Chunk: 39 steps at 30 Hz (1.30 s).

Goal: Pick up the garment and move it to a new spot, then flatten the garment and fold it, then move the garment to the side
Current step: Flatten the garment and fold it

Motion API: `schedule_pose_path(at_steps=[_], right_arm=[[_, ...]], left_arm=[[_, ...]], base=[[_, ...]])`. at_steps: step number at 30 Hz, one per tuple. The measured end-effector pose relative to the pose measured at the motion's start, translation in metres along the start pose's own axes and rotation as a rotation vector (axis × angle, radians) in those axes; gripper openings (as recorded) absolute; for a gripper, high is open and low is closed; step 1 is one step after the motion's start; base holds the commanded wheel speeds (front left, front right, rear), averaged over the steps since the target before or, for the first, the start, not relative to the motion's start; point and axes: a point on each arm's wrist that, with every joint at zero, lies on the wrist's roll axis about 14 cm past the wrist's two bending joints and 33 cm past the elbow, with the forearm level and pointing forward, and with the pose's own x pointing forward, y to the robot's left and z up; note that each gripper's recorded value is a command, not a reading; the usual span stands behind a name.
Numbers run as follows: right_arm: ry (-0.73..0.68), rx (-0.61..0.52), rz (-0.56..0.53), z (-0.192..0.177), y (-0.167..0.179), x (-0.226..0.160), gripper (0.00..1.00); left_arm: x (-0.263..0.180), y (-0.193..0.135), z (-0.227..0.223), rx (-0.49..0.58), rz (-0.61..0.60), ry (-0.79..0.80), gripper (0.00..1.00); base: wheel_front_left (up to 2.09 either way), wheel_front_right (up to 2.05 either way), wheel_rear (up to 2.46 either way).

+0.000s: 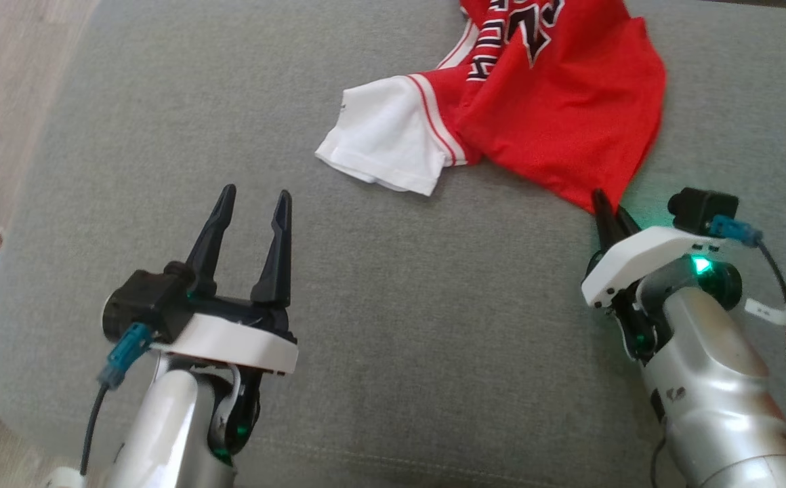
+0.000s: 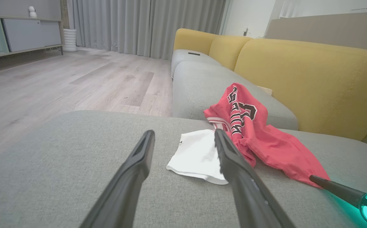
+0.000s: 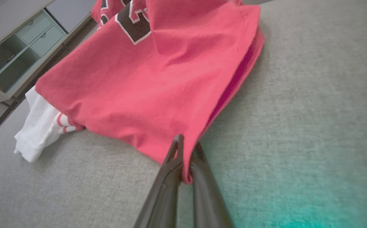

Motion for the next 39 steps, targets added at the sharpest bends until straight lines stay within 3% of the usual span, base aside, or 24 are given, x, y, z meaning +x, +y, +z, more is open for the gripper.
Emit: schedule_pose_path(at_steps=[6,11,20,32,39], right_arm=[[-0.062,-0.028,-0.055,0.010,-0.019,-0.014,0.00],[-0.121,-0.062,-0.144,0.027,-0.054,-0.036,0.00],[-0.178,-0.090,-0.278,0.037,-0.104,-0.073,0.00],[-0.187,-0.117,-0.292,0.040,-0.109,-0.069,0.00],[-0.188,-0.117,-0.304,0.040,-0.114,-0.072,0.00]], left_arm=[[0.005,-0.008,0.000,0.010,-0.030,-0.002,1.00],[0.009,-0.017,-0.006,0.024,-0.064,0.013,1.00],[0.030,-0.024,-0.057,0.117,-0.116,0.169,1.00],[0.080,-0.008,-0.109,0.232,-0.126,0.375,1.00],[0.082,-0.007,-0.135,0.243,-0.146,0.478,1.00]], base=[[0.00,0.00,0.00],[0.00,0.00,0.00],[0.00,0.00,0.00],[0.00,0.00,0.00],[0.00,0.00,0.00]])
